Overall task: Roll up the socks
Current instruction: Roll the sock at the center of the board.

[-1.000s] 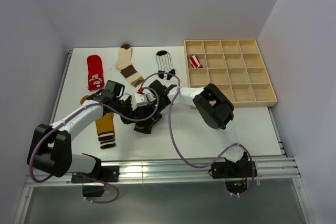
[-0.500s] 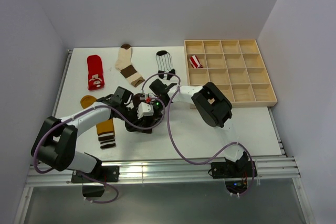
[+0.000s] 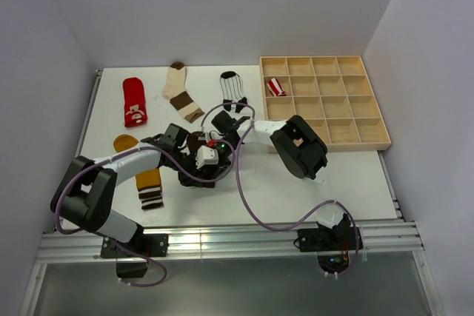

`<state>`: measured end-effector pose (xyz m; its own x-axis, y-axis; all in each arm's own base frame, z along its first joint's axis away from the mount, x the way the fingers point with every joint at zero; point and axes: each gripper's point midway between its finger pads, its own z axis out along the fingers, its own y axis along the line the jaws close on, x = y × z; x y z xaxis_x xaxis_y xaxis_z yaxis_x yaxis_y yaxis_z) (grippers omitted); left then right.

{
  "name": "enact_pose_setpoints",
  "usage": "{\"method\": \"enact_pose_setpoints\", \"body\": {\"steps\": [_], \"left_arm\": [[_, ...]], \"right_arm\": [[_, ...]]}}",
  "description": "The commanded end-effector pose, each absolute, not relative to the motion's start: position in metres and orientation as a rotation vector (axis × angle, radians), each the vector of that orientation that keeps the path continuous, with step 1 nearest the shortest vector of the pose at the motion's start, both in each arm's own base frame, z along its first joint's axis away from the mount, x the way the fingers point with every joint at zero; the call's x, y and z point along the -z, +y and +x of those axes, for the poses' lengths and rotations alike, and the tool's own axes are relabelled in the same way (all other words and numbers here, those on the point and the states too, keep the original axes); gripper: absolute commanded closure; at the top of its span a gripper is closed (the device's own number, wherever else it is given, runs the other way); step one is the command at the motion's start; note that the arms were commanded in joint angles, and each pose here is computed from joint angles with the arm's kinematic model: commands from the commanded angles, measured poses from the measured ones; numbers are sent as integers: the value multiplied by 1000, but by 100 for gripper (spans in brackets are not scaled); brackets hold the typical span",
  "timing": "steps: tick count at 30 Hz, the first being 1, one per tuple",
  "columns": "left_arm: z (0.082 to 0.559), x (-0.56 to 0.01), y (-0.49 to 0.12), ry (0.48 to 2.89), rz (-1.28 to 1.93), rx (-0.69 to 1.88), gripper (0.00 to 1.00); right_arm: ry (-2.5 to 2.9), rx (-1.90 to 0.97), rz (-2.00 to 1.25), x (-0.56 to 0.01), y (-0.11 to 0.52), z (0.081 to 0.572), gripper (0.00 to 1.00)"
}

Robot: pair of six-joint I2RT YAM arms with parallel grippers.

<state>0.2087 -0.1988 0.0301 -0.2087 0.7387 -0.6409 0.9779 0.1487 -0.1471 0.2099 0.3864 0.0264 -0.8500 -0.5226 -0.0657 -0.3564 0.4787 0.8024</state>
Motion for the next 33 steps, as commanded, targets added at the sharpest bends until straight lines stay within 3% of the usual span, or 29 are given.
{"method": "enact_pose_setpoints", "body": {"steps": [1, 9, 16, 20, 27, 33], "left_arm": [[212, -27, -204, 2022, 1629, 791, 58], [211, -20, -207, 2085, 1600, 835, 64], [206, -6, -202, 2201, 1616, 875, 92], [210, -5, -199, 2239, 1607, 896, 99], [210, -4, -193, 2287, 1571, 974, 100], [216, -11, -192, 2315, 1524, 1077, 100]], "right_arm": [[-2591, 1233, 757, -7, 380, 219, 100], [-2619, 1226, 756, -6, 379, 222, 95], [-2686, 1221, 746, -12, 379, 229, 77], [-2729, 1242, 722, -14, 378, 232, 71], [-2909, 1286, 603, -39, 365, 253, 60], [-3018, 1325, 479, -55, 352, 263, 57]]}}
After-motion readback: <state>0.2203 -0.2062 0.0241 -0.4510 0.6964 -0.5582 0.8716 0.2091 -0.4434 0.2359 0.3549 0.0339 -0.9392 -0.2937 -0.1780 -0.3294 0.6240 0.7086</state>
